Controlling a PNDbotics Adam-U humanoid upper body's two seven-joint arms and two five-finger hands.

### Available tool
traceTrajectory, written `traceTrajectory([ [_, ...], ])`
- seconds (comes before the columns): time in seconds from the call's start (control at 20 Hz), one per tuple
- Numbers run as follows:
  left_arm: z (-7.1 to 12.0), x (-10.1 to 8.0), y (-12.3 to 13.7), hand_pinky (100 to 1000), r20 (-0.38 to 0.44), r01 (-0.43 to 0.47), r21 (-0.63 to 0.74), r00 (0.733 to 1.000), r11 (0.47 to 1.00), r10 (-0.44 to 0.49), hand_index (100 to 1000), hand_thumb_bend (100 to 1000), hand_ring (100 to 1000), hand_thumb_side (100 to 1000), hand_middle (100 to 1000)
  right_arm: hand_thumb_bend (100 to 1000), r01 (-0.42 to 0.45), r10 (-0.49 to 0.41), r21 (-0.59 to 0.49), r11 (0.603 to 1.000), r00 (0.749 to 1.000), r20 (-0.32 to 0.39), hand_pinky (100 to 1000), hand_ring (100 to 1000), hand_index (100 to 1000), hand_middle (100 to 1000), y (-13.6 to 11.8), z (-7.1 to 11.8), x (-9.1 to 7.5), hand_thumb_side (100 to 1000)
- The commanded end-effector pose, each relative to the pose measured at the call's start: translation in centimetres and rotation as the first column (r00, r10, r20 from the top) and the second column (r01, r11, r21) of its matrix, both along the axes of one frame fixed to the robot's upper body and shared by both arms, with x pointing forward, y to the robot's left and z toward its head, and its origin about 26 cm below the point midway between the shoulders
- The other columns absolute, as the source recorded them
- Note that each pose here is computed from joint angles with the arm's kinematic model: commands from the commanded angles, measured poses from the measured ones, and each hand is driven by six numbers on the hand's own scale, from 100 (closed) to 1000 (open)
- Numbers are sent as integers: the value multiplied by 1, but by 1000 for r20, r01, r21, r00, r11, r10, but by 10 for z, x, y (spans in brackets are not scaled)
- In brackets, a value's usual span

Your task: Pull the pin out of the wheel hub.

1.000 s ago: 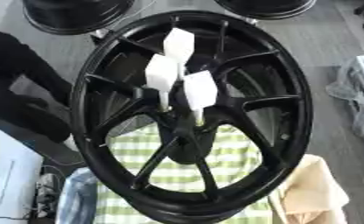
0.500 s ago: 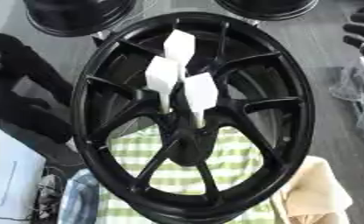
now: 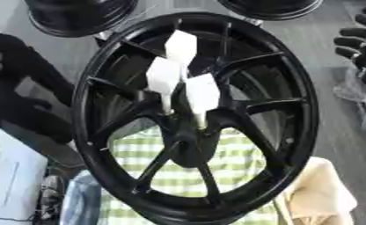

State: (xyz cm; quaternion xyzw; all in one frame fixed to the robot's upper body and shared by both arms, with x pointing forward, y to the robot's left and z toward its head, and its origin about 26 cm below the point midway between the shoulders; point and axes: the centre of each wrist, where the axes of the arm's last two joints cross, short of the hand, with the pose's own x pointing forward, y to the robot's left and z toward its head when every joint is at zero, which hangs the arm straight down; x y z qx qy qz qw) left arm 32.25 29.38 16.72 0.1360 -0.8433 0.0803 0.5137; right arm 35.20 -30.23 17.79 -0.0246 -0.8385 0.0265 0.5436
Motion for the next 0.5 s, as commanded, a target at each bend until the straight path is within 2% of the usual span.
traceTrajectory([
  [0.05,10,-1,1,757,34,8,14,999,1000,-8,786,250,671,824,768,100,1,-1,-28,1000,1000,8,835,772,869,700,-1,4,-1,812],
  [0.5,10,-1,-1,758,31,19,15,999,1000,-19,788,251,670,825,769,100,11,-11,-35,999,1000,-6,844,786,876,718,-1,-1,-2,815],
])
